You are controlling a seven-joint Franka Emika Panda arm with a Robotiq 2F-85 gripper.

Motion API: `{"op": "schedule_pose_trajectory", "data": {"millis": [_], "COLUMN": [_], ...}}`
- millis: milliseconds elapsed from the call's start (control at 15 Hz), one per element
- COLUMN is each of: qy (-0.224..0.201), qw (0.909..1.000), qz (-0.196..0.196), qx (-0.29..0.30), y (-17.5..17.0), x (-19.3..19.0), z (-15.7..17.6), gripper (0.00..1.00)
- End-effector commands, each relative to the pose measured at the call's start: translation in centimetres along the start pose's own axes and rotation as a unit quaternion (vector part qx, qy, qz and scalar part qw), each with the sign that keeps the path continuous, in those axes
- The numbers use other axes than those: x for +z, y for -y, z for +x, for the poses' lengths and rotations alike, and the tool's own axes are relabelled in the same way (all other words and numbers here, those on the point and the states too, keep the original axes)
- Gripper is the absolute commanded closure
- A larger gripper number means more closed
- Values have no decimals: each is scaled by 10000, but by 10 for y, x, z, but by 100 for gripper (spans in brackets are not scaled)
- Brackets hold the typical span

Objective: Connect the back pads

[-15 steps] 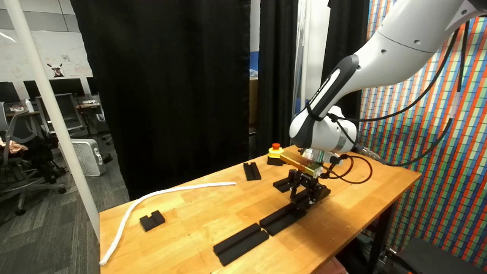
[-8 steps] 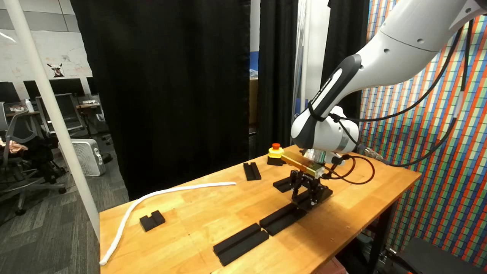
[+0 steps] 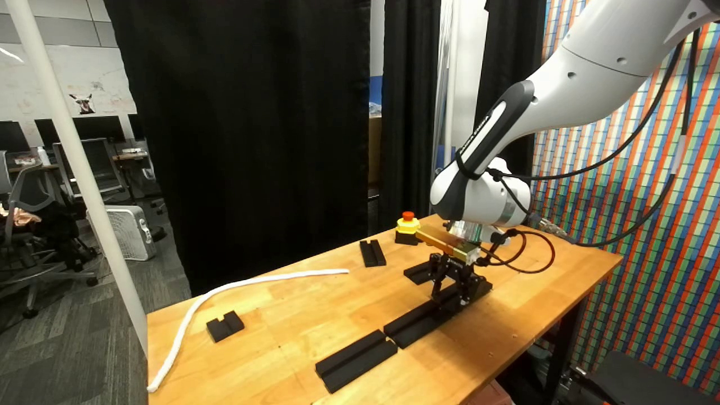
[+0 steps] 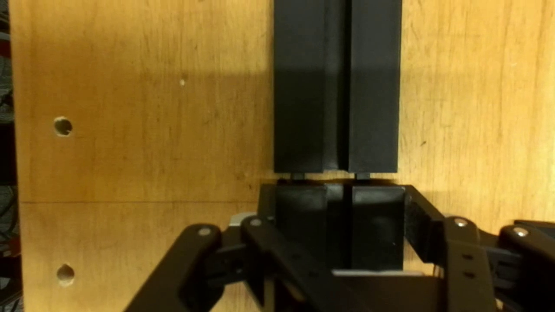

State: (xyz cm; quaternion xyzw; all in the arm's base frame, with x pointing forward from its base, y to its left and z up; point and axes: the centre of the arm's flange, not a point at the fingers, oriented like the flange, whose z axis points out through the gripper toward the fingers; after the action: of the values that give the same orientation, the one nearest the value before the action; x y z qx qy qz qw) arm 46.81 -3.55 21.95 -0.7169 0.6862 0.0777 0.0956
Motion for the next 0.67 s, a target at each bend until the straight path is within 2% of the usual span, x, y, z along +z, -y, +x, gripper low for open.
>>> {"op": "schedule_pose_trajectory", "data": {"millis": [0,600], "qy": [137,360], "qw": [9999,9992], "qz": [49,126], "qx": [-49,-103], "y": [-2,2], "x": [-6,6], "z": [-4,-15], "gripper": [55,55]}}
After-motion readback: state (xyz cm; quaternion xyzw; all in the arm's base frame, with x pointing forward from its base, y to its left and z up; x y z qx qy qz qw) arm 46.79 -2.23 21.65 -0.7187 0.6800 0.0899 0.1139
